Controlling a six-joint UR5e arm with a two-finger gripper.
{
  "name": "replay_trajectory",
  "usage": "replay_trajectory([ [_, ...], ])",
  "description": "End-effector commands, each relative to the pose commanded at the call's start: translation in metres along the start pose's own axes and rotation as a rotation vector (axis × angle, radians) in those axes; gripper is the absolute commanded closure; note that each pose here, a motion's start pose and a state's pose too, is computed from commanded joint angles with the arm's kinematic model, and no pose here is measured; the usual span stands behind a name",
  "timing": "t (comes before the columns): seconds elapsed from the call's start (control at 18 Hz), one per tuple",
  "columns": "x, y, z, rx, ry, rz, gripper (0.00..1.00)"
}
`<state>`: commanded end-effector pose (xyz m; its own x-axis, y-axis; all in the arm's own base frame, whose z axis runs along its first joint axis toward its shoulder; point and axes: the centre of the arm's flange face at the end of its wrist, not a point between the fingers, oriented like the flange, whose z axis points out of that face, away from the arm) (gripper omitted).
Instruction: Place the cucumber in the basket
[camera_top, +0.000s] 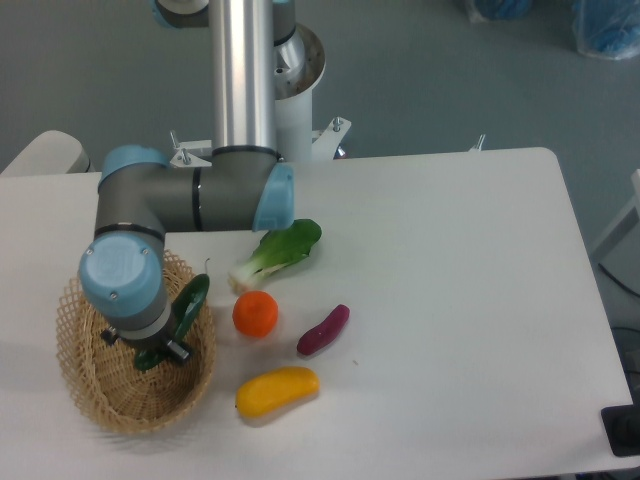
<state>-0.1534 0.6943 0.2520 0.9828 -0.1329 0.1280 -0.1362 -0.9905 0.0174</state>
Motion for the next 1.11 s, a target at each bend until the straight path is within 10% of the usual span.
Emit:
replay_trajectory([
  [0.22,0.003,-0.004,0.014,-0.017,0.009,-0.016,0.74],
  [0.39,0.005,-0.006,0.016,-0.012,0.006,-0.006,0.00],
  [1.11,-0.052,0.021,-0.016,-0.014,-0.086,0.063,0.00],
])
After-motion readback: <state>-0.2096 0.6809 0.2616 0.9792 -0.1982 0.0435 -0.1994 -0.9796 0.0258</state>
